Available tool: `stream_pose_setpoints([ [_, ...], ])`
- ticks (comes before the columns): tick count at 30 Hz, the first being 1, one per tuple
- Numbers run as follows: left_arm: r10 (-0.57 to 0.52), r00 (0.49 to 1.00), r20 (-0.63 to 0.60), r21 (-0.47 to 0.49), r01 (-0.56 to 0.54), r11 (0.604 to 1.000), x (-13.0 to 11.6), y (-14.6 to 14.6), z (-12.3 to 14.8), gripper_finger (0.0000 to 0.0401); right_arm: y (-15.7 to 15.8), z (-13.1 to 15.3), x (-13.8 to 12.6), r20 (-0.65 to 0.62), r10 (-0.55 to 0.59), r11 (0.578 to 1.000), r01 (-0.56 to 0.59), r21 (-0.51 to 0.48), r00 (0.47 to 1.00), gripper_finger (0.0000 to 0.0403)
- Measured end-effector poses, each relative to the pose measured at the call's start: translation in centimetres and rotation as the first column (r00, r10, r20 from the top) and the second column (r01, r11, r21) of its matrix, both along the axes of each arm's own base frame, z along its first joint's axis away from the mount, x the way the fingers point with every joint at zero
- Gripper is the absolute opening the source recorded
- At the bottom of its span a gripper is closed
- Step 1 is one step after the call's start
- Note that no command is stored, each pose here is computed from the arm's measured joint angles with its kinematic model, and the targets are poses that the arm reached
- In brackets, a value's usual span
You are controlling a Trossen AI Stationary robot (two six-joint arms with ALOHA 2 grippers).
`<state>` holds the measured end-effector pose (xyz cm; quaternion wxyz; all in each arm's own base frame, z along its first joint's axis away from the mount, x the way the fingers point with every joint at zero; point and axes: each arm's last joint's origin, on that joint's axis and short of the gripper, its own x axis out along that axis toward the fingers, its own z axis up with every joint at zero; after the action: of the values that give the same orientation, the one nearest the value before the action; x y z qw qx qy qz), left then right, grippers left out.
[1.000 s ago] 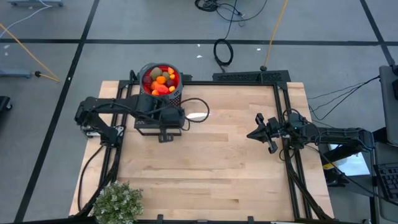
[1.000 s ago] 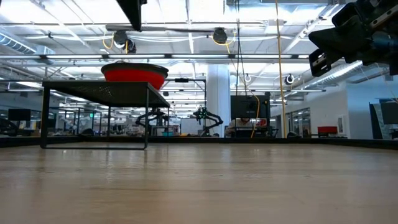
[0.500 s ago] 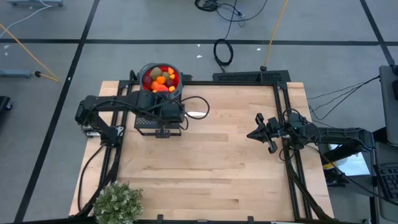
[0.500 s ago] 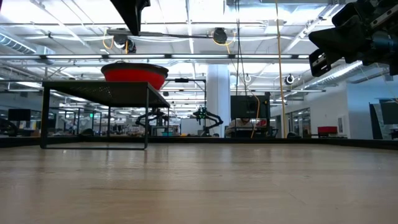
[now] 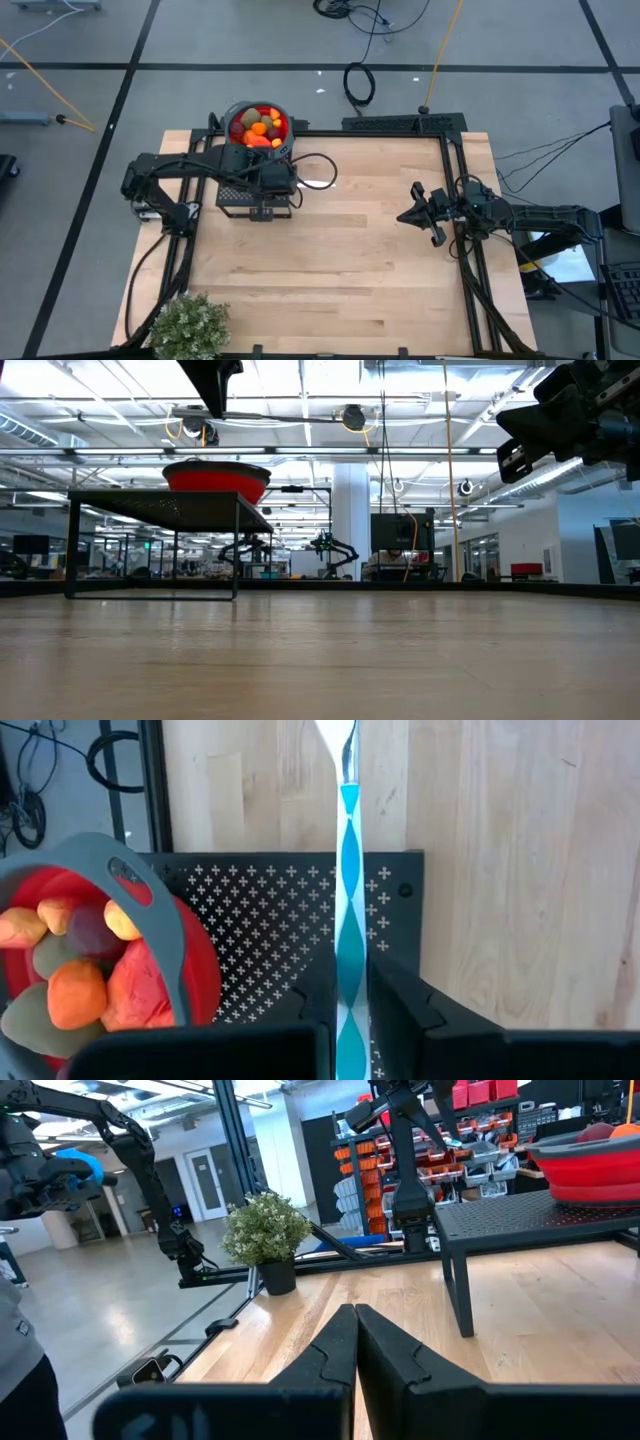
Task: Pick & Place Fruit
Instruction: Put the blue patterned knife on the shelf
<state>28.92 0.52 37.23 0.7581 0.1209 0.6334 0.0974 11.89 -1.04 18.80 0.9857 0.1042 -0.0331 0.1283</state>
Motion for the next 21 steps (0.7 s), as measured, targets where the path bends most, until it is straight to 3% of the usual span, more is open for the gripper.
stream_pose_setpoints([
  [10,0.005,0.999,0.033,-0.009,-0.005,1.0,0.4,0.0,-0.1,0.0022,0.0,0.0,0.0,0.0,0.0,1.0,0.0,0.0,1.0,0.0],
  [21,-0.002,1.0,-0.02,0.012,0.002,1.0,-0.1,0.0,-4.1,0.0036,0.0,0.0,0.0,-0.001,-0.001,1.0,0.001,0.007,1.0,0.0],
])
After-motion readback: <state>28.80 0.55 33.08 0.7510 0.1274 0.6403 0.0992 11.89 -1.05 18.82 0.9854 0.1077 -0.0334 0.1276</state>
